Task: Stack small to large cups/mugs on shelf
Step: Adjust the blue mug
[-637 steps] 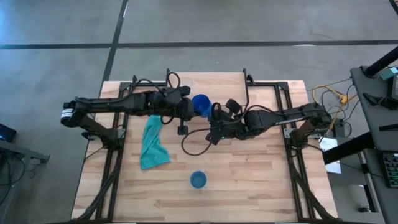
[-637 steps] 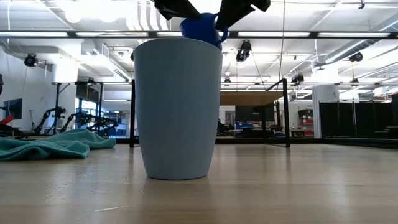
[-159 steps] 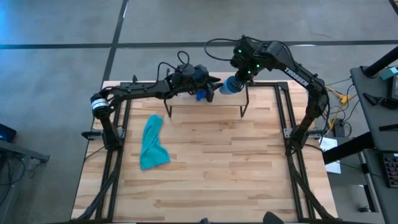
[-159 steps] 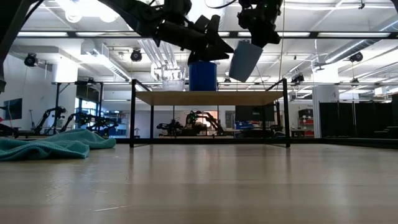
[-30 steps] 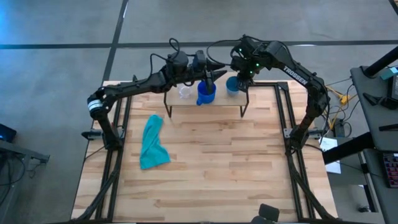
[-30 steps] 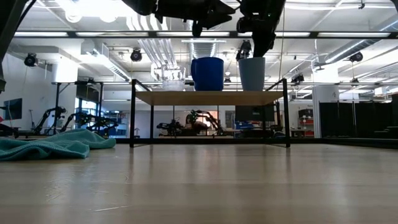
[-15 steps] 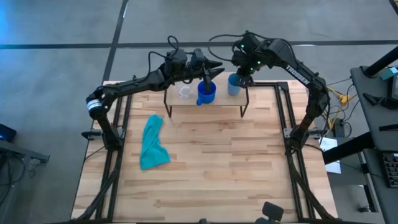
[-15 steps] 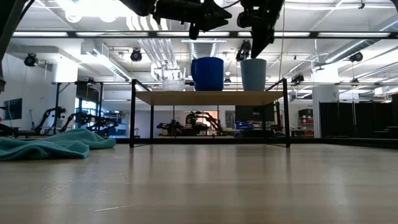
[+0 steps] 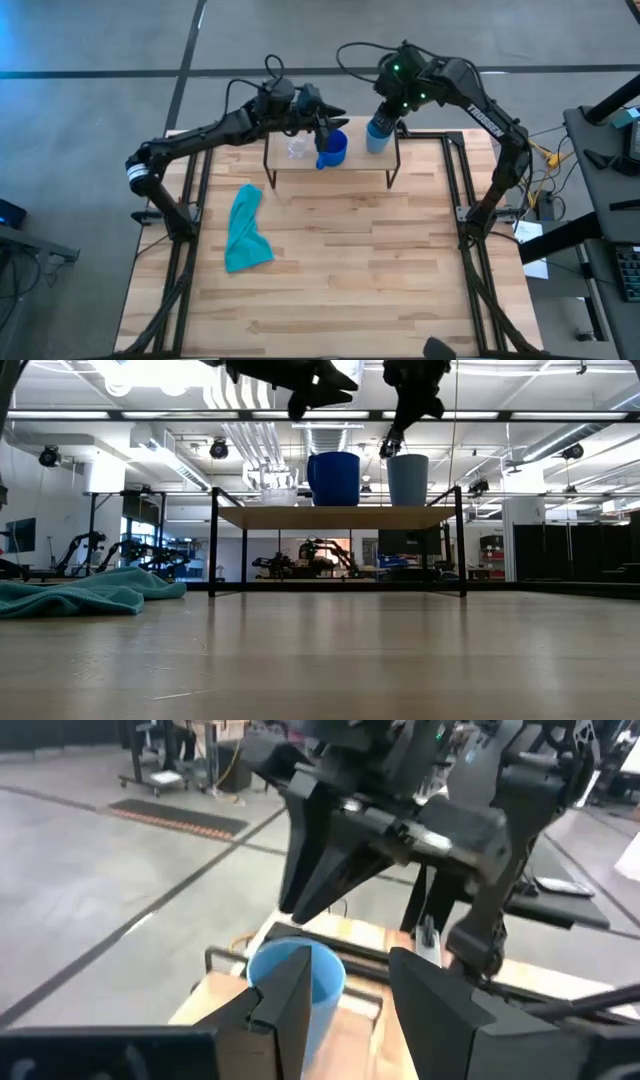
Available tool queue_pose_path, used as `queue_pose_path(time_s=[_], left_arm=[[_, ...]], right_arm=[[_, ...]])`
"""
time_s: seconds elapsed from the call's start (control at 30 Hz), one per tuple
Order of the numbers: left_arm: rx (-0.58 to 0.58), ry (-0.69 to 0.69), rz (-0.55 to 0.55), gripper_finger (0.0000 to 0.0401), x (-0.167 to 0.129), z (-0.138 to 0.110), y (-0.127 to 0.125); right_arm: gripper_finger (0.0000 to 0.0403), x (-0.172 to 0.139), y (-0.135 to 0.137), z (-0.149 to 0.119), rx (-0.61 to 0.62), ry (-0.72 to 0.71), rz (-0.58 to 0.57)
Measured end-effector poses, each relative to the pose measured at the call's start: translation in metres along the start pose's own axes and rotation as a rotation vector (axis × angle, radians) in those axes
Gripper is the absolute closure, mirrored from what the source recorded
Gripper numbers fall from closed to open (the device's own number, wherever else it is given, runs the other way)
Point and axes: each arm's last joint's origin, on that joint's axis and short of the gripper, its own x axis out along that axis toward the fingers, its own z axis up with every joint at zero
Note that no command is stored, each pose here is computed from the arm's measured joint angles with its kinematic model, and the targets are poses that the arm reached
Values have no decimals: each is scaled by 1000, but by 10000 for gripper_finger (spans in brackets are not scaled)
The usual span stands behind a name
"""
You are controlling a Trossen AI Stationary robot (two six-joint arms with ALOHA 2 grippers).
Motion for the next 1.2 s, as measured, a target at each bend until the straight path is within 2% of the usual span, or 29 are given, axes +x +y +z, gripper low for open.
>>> queue_pose_path(time_s=[0.2, 0.4, 0.93, 1.07, 1.2], left_arm=[[-20, 93, 6, 278, -21, 0, -6], [-50, 250, 3, 278, -35, -9, -14], [-60, 434, -21, 280, -36, -32, -27], [-32, 476, -30, 307, -40, -37, -29], [-31, 494, -31, 354, -47, -36, -31]], right_arm=[[349, 1, 26, 0, -48, 8, 78], [349, 1, 61, -2, -68, 18, 140], [349, 10, 122, -5, -120, -24, 249], [362, 13, 135, -8, -149, -10, 234], [389, 12, 144, -12, -150, -3, 210]])
